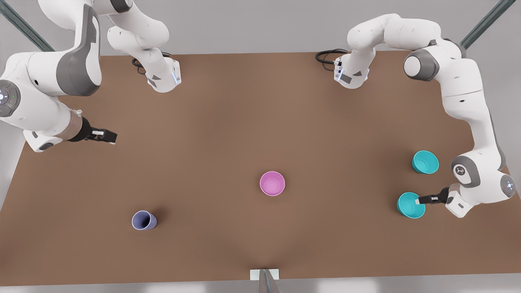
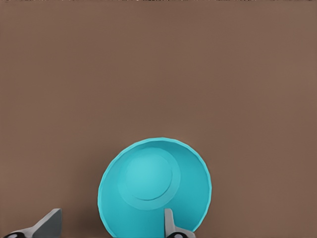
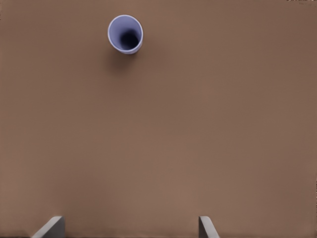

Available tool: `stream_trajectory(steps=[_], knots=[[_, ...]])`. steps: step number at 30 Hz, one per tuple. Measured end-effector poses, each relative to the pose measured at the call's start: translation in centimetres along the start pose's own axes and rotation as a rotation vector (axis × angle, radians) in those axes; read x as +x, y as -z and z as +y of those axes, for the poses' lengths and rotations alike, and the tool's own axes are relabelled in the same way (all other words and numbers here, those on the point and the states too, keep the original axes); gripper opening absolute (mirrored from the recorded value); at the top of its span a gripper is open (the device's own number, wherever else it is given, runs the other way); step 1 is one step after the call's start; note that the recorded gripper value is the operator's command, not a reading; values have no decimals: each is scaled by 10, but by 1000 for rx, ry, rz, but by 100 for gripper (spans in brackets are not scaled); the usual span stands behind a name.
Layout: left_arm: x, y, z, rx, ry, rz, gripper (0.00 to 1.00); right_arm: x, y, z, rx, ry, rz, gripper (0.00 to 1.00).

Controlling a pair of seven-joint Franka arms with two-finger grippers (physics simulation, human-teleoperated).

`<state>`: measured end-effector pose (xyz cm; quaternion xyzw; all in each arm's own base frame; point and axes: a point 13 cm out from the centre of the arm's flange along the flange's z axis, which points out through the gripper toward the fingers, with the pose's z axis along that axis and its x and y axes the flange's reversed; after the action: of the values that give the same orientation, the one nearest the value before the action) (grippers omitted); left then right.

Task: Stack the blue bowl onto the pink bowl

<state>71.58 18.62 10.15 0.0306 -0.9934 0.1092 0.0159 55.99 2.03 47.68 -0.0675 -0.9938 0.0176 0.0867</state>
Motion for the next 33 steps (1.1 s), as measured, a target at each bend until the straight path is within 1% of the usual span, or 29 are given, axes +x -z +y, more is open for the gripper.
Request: stream_trajectory(steps=[4, 5, 6, 7, 8, 9, 11, 17, 19, 21, 23, 24, 27, 30, 33], knots=[[6, -27, 9, 9, -12, 12, 100, 2, -1, 0, 1, 51, 8, 100], [7, -34, 11, 11, -15, 15, 97, 2, -1, 0, 1, 62, 9, 100], [8, -39, 12, 14, -19, 19, 90, 2, -1, 0, 2, 72, 10, 100], [9, -45, 12, 17, -22, 22, 54, 3, -1, 0, 2, 82, 12, 100], [9, -48, 13, 18, -26, 23, 39, 3, -1, -1, 2, 91, 12, 100], [9, -48, 13, 18, -30, 21, 32, 4, 0, -1, 2, 100, 11, 100], [8, -47, 12, 18, -39, 18, 21, 5, 2, -1, 1, 117, 10, 100], [7, -46, 7, 16, -64, 22, 21, 5, 1, -2, 3, 156, 12, 100], [-2, -24, -23, 15, -88, 10, 21, 5, 1, -2, 3, 166, 13, 100], [-14, 13, -93, 7, -142, -2, 21, 5, 0, -2, 4, 176, 14, 100], [-16, 24, -190, 8, -218, 21, 21, 5, 0, -2, 4, 185, 15, 100], [-10, 19, -242, 9, -257, 41, 21, 5, 0, -2, 4, 189, 15, 100], [29, -8, -415, 0, -384, 100, 21, 5, 0, -2, 4, 201, 15, 100], [63, -41, -510, 12, -385, 133, 21, 3, -1, -1, 5, 211, 16, 100], [90, -71, -554, 7, -325, 164, 21, 3, -1, -1, 5, 219, 17, 100]])
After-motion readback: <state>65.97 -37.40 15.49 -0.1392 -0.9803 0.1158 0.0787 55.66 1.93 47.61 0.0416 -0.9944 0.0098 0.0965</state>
